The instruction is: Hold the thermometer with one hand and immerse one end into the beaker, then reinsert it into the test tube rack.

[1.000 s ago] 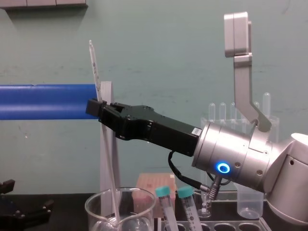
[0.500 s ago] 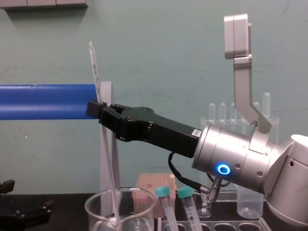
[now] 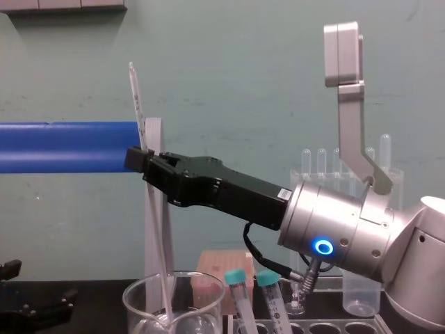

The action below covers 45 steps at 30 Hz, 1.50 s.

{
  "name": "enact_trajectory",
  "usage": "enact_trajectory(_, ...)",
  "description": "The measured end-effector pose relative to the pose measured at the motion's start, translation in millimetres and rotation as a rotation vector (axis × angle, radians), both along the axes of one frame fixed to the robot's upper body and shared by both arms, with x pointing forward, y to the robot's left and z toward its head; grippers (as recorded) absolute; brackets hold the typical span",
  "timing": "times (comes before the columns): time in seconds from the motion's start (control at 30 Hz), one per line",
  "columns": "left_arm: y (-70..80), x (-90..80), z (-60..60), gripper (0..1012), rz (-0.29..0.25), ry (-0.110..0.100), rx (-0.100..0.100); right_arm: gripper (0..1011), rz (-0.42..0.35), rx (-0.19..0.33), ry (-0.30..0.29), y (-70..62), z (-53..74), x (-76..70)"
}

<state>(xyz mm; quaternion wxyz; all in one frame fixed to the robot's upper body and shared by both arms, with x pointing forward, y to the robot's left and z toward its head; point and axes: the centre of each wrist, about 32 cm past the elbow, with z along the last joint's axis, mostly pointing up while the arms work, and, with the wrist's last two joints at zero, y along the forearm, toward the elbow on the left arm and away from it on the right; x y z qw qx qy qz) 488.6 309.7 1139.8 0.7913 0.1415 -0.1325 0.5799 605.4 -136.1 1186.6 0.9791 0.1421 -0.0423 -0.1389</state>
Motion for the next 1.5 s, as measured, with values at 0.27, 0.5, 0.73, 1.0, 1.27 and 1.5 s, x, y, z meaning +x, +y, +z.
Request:
enact_trajectory(0.27, 0.0, 0.0, 0.0, 1008, 0.0, 0.0, 0.0, 57, 0.002, 0.0, 0.002, -0.8, -0.8, -0.7)
enact_trajectory(0.5, 0.0, 0.0, 0.0, 1008, 0.0, 0.0, 0.0, 56, 0.003, 0.001, 0.004, -0.1, -0.7, -0.7)
enact_trajectory(0.73, 0.0, 0.0, 0.0, 1008, 0.0, 0.0, 0.0, 56, 0.011, 0.042, -0.039, 0.7, 20.6, 1.2)
enact_trajectory(1.0, 0.0, 0.0, 0.0, 1008, 0.0, 0.0, 0.0, 56, 0.024, 0.136, -0.146, -7.6, 70.4, -0.8)
enact_trajectory(1.27, 0.0, 0.0, 0.0, 1008, 0.0, 0.0, 0.0, 56, -0.086, 0.182, -0.269, -53.6, 116.8, -22.6)
enact_trajectory(1.5, 0.0, 0.0, 0.0, 1008, 0.0, 0.0, 0.0, 56, -0.222, 0.123, -0.245, -101.8, 111.1, -61.2)
